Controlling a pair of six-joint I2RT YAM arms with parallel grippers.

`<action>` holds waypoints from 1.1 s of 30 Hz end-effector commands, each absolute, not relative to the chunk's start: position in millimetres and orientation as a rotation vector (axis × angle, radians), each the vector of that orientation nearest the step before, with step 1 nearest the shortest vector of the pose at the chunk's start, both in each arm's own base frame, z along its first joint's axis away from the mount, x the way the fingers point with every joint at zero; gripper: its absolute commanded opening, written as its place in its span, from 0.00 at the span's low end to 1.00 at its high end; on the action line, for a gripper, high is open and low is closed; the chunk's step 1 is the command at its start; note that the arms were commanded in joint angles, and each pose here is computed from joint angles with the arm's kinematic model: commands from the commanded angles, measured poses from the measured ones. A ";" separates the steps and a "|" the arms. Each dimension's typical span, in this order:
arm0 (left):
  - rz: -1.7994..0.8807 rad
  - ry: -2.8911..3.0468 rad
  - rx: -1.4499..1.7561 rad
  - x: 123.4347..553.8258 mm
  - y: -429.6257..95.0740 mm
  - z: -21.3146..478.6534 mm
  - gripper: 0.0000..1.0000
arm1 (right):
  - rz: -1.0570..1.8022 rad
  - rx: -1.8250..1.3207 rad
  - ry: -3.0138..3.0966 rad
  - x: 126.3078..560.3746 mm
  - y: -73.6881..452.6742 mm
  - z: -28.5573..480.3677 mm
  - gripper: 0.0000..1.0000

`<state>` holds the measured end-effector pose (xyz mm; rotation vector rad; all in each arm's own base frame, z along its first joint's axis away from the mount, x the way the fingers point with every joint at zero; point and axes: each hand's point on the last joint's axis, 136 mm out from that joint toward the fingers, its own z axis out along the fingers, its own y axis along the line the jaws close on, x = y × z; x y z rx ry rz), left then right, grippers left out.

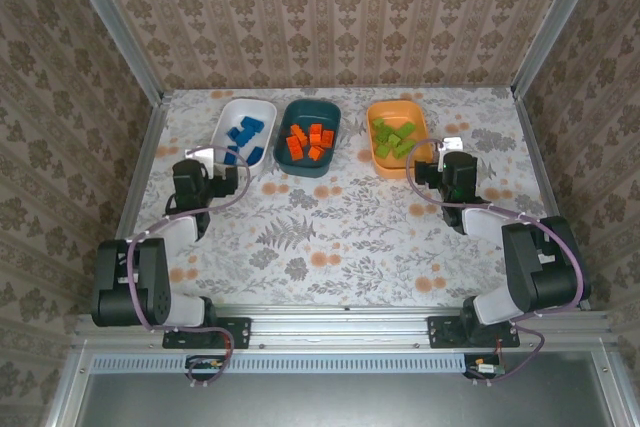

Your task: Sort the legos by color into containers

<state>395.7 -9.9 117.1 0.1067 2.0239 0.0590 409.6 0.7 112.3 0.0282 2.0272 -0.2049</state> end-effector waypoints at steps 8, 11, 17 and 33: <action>0.017 1.971 0.180 400.9 -16.9 106.0 1.00 | -0.163 0.050 2.001 409.7 -0.5 108.0 1.00; -0.003 1.965 0.205 402.0 -21.6 104.8 1.00 | -0.159 0.048 1.991 410.0 -0.4 107.5 1.00; -0.002 1.967 0.194 402.6 -19.5 100.8 1.00 | -0.154 0.059 1.957 404.6 -2.1 107.7 1.00; 0.055 1.933 0.046 397.4 4.8 95.4 1.00 | -0.131 0.079 1.788 378.9 -4.3 108.2 1.00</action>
